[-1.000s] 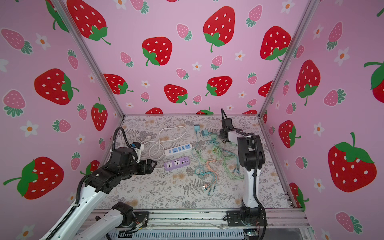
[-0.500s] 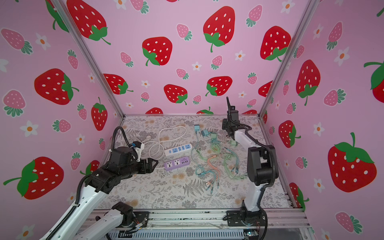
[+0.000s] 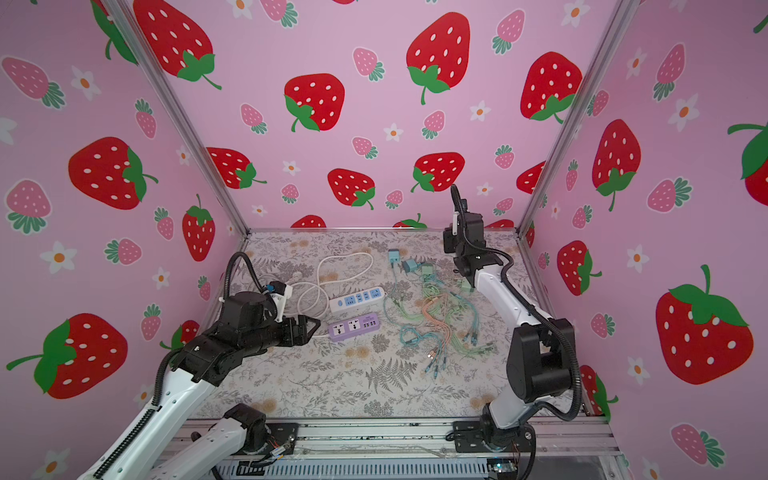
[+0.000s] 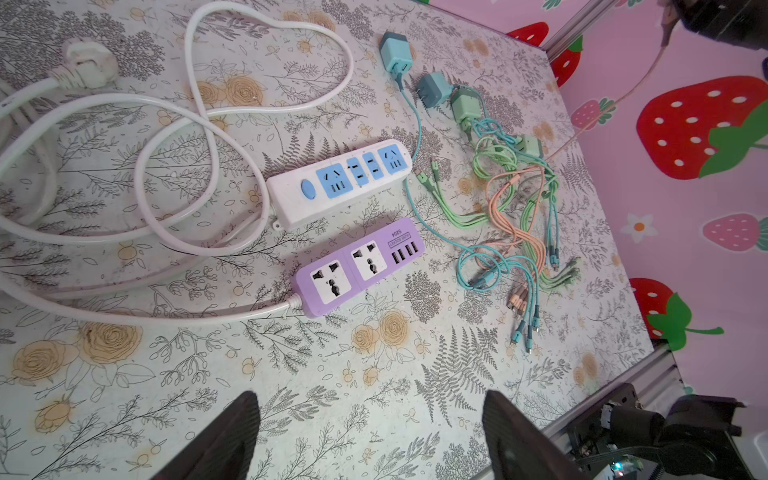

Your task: Insert the plug

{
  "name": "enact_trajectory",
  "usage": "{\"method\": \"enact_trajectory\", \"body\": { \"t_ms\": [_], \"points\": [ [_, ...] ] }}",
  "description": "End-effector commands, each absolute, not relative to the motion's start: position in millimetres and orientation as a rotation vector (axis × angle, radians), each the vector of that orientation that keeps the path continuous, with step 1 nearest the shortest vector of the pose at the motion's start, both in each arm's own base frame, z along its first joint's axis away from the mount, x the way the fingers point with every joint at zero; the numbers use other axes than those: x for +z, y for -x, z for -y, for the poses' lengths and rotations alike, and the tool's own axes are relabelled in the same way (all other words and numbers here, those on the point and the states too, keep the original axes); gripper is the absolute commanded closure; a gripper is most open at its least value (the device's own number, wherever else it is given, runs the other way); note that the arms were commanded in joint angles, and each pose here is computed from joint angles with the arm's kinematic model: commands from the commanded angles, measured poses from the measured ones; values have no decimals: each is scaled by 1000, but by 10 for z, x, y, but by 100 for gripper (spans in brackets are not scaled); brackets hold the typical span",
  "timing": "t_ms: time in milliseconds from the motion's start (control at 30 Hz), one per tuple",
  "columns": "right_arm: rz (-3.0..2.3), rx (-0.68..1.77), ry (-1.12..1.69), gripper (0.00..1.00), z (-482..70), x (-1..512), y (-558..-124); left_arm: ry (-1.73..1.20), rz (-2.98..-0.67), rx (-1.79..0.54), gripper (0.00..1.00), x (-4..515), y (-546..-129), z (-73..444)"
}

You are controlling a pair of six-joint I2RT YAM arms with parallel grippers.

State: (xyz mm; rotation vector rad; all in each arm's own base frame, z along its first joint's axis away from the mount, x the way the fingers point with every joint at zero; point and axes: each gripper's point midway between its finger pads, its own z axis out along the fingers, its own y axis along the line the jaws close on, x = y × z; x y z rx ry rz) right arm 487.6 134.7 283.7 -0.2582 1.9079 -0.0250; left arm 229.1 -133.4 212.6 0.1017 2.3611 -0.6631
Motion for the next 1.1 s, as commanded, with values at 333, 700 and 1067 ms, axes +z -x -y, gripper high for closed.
{"method": "enact_trajectory", "body": {
  "t_ms": [333, 700, 1067],
  "points": [
    [-1692, -38, 411, 66, -1638, 3668, -4420, -324, -2255, -866, 19, 2264, -2563, 2084],
    [-1645, 72, 458, 66, -1714, 3822, -4108, -510, -2159, -950, 18, 2496, -3292, 3057],
    [-1618, 129, 521, 66, -1747, 3766, -3867, -388, -2337, -1111, 13, 2319, -3695, 3952]
  ]
}}
